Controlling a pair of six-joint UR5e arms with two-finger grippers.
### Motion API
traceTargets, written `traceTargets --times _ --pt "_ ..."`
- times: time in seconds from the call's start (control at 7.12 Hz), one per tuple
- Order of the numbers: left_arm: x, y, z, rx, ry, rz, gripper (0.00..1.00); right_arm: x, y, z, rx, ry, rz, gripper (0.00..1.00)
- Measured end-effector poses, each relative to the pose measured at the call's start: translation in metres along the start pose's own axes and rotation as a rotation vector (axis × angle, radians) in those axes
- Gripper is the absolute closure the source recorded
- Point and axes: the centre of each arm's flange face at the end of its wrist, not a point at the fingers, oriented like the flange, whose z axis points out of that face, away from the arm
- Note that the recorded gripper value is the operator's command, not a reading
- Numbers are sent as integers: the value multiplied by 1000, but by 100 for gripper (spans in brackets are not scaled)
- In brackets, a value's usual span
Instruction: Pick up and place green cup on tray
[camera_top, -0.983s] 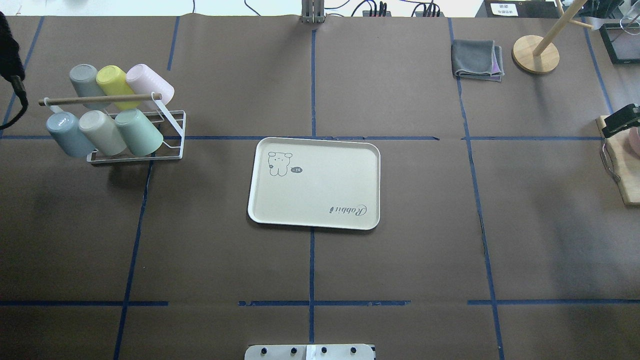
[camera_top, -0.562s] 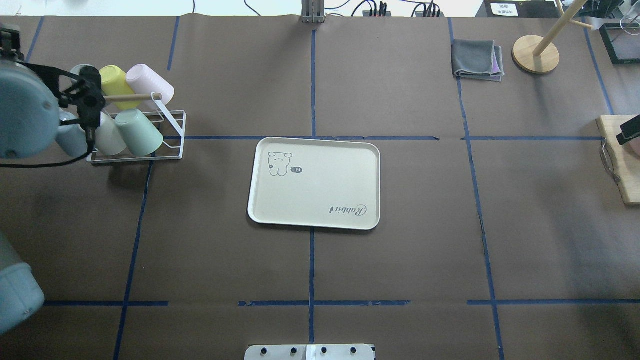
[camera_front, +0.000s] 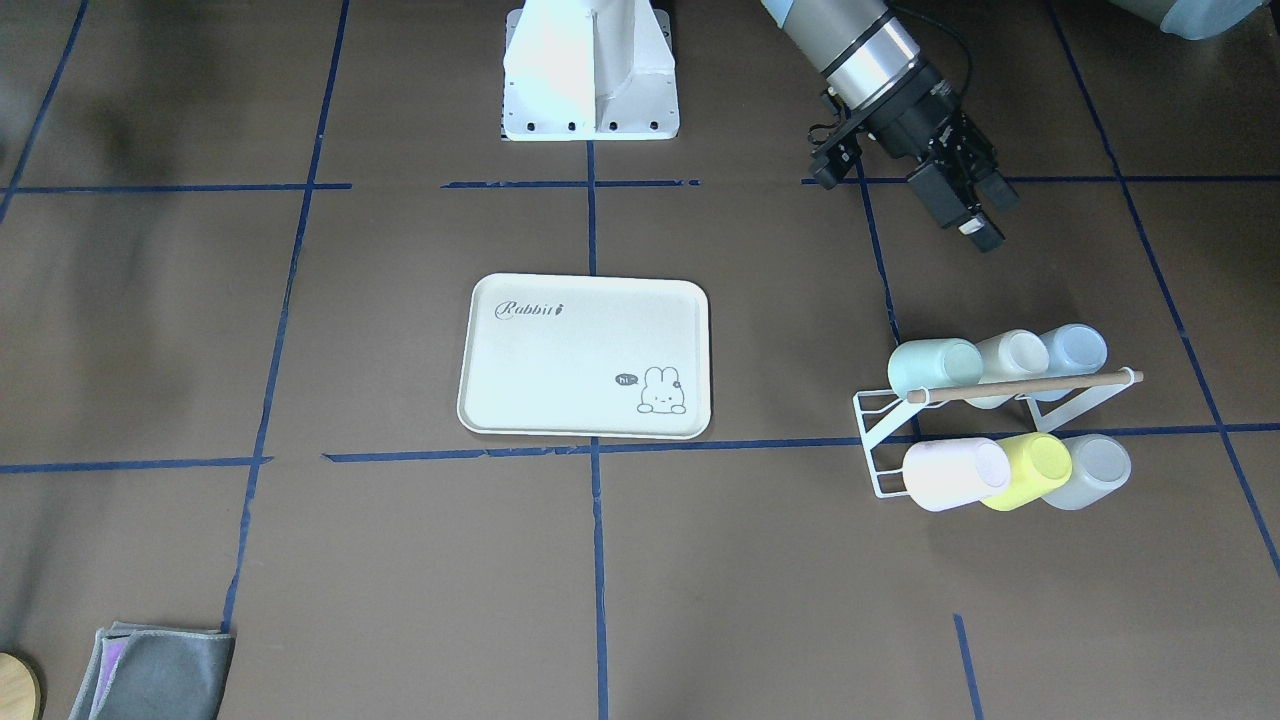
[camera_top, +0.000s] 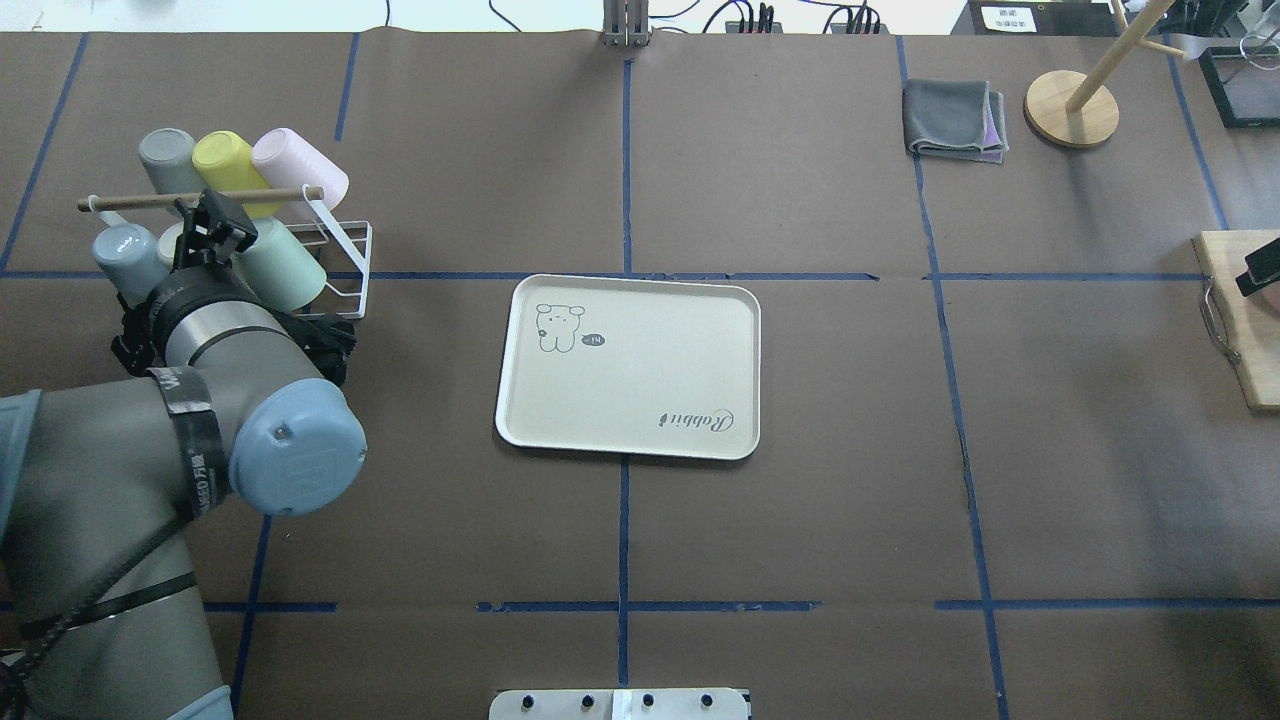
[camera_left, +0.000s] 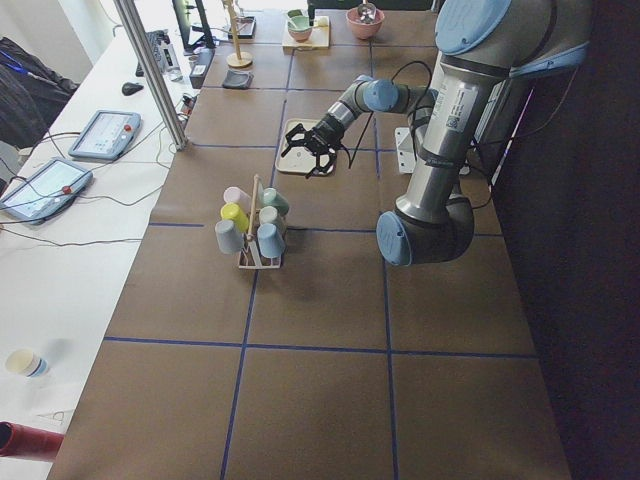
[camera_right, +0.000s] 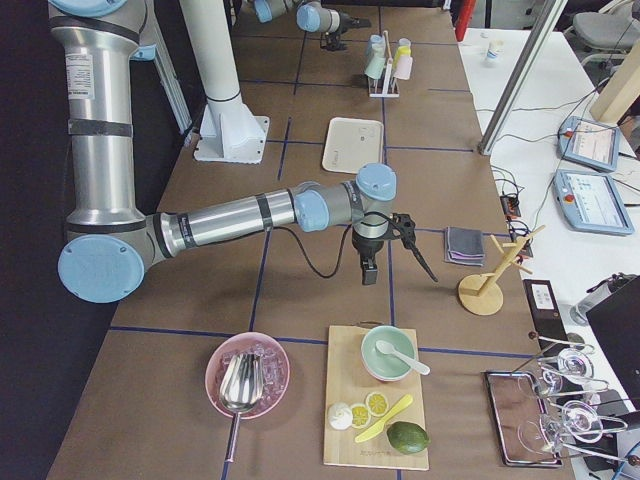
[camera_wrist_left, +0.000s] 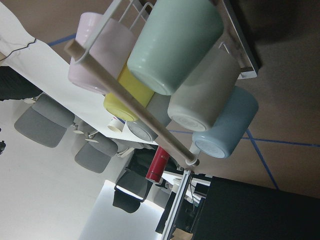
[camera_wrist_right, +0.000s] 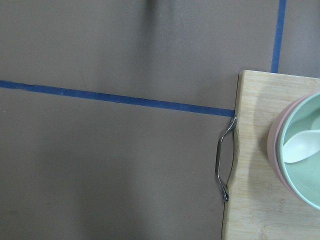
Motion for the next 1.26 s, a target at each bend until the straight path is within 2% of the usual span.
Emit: traceTargets --times 0.42,0.7,1.26 --pt "12 -66 3 -62 -27 170 0 0 0 1 -3 -5 6 0" --pt "24 -105 11 -99 -22 248 0 0 0 1 -4 -5 9 0" --pt "25 -142 28 -172 -44 323 0 0 0 2 -5 -5 10 0"
